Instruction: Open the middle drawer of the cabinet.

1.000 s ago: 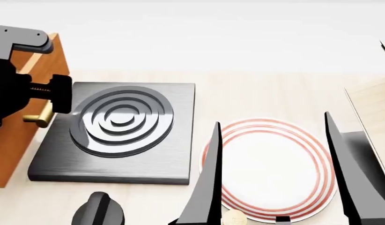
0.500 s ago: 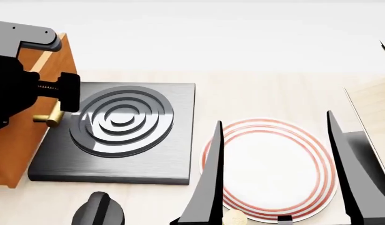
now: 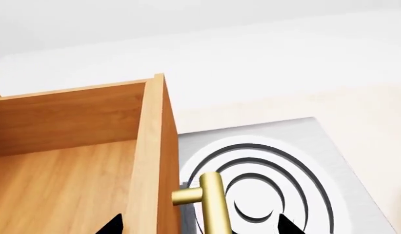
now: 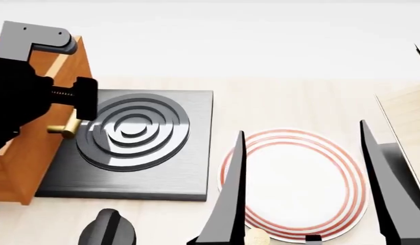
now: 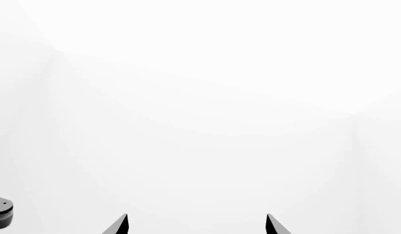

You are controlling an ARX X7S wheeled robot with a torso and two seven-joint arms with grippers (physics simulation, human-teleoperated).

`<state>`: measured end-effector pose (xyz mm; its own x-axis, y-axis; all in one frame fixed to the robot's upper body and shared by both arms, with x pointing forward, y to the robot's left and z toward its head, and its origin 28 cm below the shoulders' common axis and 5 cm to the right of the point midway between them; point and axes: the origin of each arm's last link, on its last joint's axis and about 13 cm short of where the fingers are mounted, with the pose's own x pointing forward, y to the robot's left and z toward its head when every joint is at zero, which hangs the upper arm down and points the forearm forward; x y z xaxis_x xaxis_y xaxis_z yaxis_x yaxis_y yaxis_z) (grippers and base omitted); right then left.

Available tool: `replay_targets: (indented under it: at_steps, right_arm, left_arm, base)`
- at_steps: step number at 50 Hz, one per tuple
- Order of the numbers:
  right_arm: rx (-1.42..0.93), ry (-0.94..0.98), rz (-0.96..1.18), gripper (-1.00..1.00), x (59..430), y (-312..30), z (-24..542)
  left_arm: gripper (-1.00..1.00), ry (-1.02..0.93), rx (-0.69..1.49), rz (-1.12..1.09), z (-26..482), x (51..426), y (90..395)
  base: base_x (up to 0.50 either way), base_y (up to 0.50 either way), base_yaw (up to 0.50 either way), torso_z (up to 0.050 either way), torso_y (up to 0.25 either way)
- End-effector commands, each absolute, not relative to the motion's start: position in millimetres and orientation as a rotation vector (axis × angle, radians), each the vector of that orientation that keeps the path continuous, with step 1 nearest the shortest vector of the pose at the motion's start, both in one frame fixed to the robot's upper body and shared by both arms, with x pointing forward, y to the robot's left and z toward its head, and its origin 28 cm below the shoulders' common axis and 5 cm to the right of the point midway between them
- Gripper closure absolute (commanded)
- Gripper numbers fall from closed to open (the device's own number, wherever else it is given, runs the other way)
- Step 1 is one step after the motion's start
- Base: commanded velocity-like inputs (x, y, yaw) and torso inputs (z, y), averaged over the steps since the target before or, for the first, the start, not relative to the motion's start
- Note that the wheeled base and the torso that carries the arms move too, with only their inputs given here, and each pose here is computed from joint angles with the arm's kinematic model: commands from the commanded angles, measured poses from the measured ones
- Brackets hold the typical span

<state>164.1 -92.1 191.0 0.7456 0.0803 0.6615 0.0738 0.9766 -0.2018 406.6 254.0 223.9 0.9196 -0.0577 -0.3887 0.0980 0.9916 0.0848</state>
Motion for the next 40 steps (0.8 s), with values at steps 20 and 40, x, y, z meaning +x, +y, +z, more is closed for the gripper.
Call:
replay_targets:
  at_steps: [20,40]
  right_arm:
    - [-0.222,-0.732,0.005,-1.0,164,-92,191]
    - [-0.218,-0.728,0.007,-1.0,164,-93,191]
  left_arm:
    - [-1.0,0.373,0.039,-0.16,224,403,232]
    - [-1.0,0.35,0.026,-0.179,225,398,228]
  base:
    - [0.0,0.0,0.0,0.0,0.0]
    - [0.0,0.0,0.0,0.0,0.0]
